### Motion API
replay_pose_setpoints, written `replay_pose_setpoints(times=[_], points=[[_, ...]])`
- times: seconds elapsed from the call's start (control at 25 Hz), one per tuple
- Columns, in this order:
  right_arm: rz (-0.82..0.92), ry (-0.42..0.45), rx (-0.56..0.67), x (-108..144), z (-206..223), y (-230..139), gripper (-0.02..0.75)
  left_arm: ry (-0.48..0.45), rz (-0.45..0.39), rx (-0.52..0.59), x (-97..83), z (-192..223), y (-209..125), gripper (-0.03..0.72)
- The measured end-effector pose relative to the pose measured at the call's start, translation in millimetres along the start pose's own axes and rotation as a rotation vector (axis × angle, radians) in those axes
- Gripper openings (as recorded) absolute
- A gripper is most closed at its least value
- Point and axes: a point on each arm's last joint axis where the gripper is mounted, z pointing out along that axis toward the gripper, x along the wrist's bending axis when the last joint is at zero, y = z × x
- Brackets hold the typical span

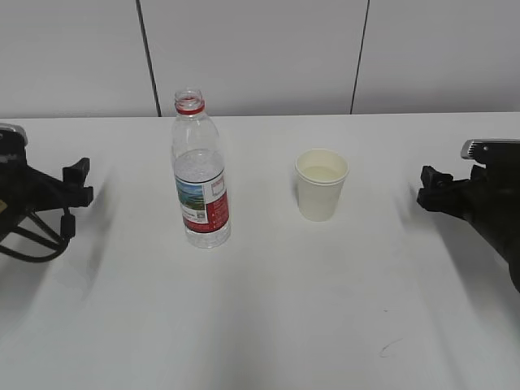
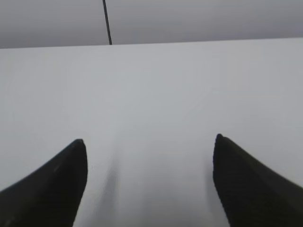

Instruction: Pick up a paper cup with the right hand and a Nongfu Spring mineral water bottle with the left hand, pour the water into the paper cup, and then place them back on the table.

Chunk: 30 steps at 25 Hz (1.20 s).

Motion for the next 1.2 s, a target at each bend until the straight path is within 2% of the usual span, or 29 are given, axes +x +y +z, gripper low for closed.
replay_pose_setpoints(times=[0.16,0.36,0.48,0.6,0.72,0.84,1.04,1.2], points=[[0.041,0.007,0.091,1.9,11.0,3.5,0.607,0.005,0.002,0.096,4.7,15.7,21.3,0.59],[0.056,0.015,0.187,3.9,11.8,37.1,0.604,0.0,-0.001,0.279,22.2,35.3,68.0,0.561],[0.041,0.034,0.29,6.1,12.6,63.0,0.599,-0.009,-0.018,0.393,34.1,44.8,95.9,0.545],[0.027,0.042,0.438,8.2,16.6,85.2,0.596,-0.036,-0.02,0.512,38.7,50.4,116.7,0.543],[0.017,0.043,0.646,9.9,20.4,105.6,0.595,-0.069,-0.018,0.643,40.2,49.8,133.4,0.543],[0.011,0.044,0.779,11.1,20.9,132.8,0.594,-0.096,-0.031,0.78,41.2,44.3,147.3,0.543],[0.0,0.043,0.886,11.9,16.4,173.6,0.594,-0.128,-0.026,0.96,43.8,31.9,167.8,0.54],[-0.01,0.044,1.004,11.7,5.7,189.0,0.593,-0.129,-0.003,1.064,47.0,22.8,176.5,0.54]])
